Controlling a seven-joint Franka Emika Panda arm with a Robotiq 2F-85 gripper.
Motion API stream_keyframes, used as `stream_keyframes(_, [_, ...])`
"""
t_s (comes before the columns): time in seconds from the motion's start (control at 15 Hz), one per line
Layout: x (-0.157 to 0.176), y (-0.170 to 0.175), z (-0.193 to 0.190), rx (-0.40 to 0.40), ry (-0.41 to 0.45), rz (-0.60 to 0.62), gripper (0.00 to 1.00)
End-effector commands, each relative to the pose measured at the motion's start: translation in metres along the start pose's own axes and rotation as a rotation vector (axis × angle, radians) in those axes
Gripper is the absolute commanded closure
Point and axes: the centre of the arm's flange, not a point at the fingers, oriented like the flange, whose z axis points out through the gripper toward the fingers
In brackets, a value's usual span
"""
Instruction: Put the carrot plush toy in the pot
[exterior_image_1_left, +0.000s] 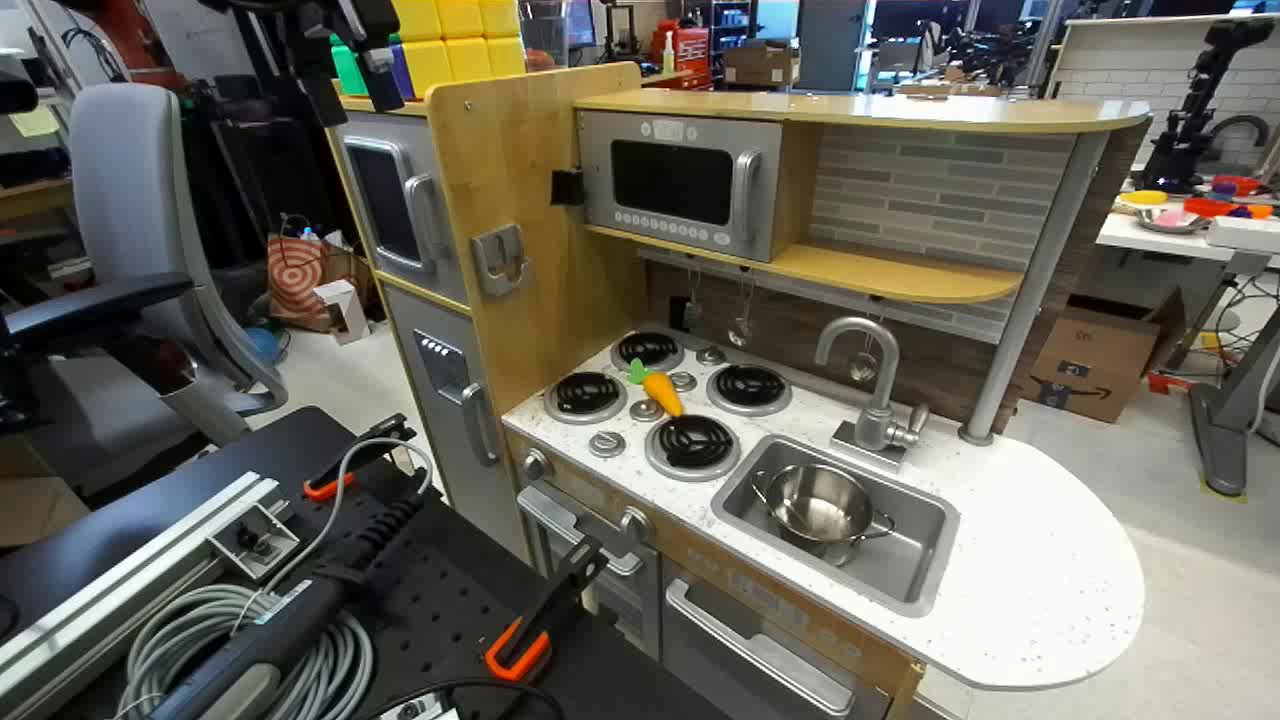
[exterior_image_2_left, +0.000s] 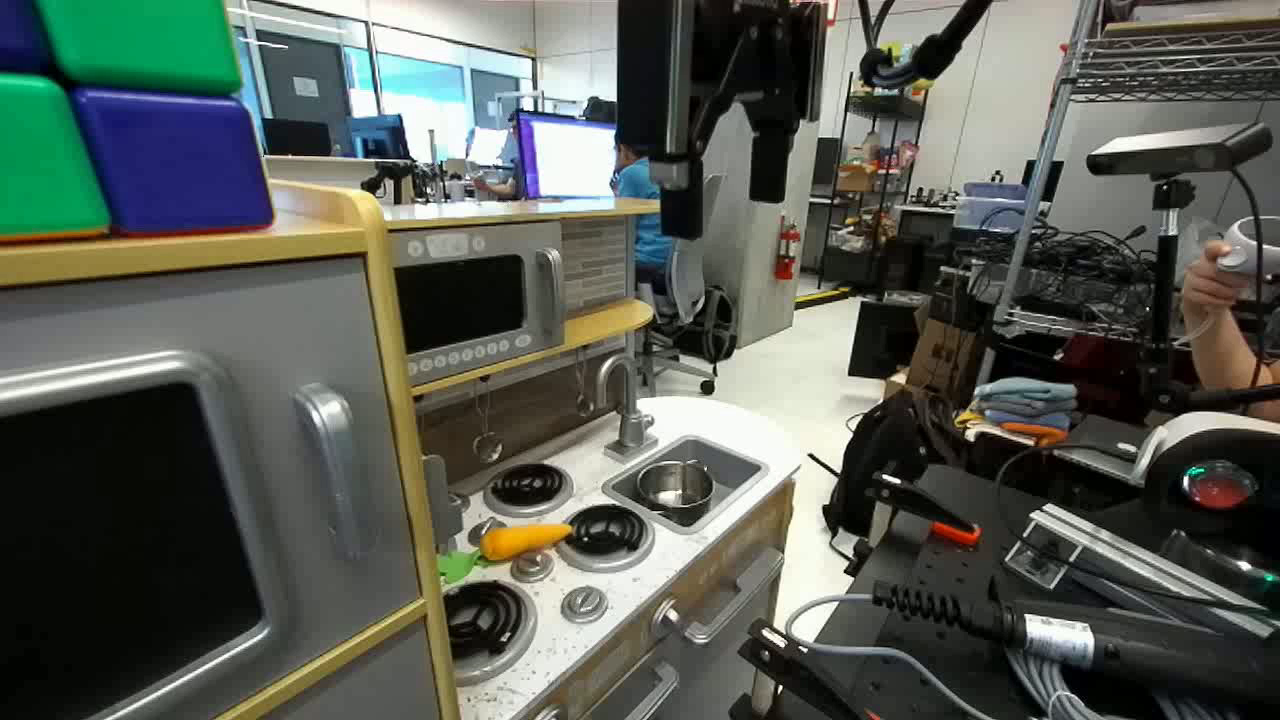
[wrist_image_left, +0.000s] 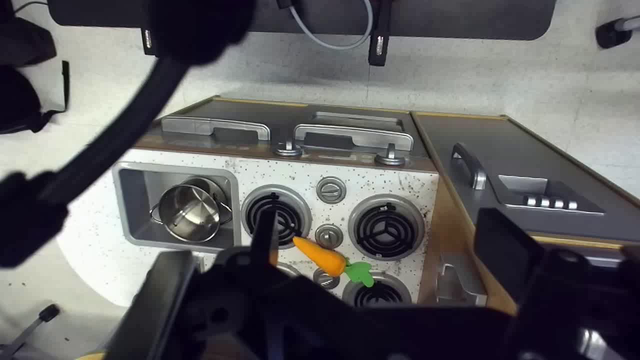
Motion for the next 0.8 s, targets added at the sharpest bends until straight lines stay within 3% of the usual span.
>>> stream_keyframes(0.0, [0.0,0.0,0.0,0.0,0.0,0.0,0.0])
stream_keyframes(0.07, [-0.002,0.011,-0.001,0.004,-0.049,-0.141,0.0])
stream_keyframes(0.73, [0.0,0.057,0.016,0.145,-0.062,-0.66,0.0])
